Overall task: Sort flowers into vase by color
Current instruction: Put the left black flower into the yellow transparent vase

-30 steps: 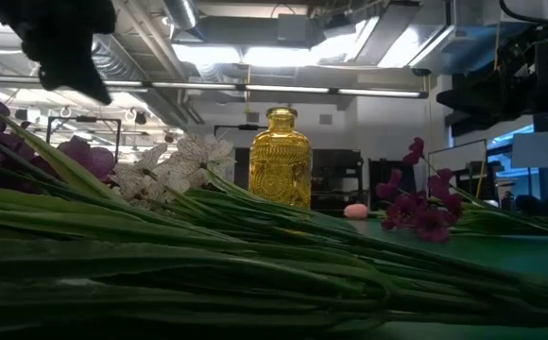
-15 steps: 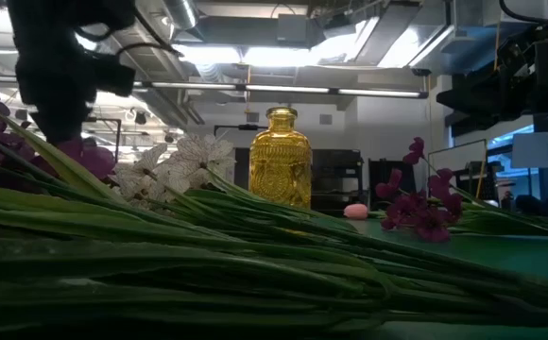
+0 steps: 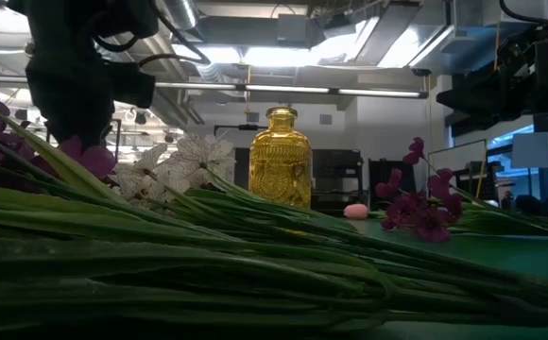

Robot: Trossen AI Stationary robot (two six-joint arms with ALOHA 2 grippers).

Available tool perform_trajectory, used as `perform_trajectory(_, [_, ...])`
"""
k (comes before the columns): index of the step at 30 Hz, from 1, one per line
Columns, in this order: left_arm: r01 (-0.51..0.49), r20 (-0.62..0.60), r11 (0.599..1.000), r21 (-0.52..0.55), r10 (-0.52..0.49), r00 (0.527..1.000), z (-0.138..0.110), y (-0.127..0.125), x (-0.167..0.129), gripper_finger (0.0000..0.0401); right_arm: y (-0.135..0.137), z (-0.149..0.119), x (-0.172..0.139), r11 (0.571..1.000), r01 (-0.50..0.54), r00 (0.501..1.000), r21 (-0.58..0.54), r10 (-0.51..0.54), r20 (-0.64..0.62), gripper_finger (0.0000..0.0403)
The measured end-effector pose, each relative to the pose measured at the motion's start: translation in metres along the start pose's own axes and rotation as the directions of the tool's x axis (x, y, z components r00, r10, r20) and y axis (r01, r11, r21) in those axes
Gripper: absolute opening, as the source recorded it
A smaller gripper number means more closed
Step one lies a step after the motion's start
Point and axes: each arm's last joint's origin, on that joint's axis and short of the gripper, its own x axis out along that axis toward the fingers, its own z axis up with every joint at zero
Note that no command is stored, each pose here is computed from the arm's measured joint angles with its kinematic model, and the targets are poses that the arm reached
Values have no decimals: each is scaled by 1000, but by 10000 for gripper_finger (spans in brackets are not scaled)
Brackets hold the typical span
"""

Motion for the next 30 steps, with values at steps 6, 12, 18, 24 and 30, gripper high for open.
perform_trajectory(6, [-19, -72, 999, -40, 16, 997, -2, 18, 14, 140, 0, 0, 0, 1000, 0, 1000, 0, 0, 0, 12])
perform_trajectory(12, [21, -129, 997, -80, -31, 991, -13, 29, 33, 140, 0, 0, 0, 1000, 0, 1000, 0, 0, 0, 12])
perform_trajectory(18, [102, -140, 992, -80, -113, 984, -16, 25, 37, 140, 0, 0, 0, 1000, 0, 1000, 0, 0, 0, 12])
perform_trajectory(24, [122, -140, 990, -71, -131, 982, -16, 21, 35, 140, 0, 0, 0, 1000, 0, 1000, 0, 0, 0, 12])
perform_trajectory(30, [107, -137, 991, -84, -118, 984, -17, 22, 35, 140, 0, 0, 0, 1000, 0, 1000, 0, 0, 0, 12])
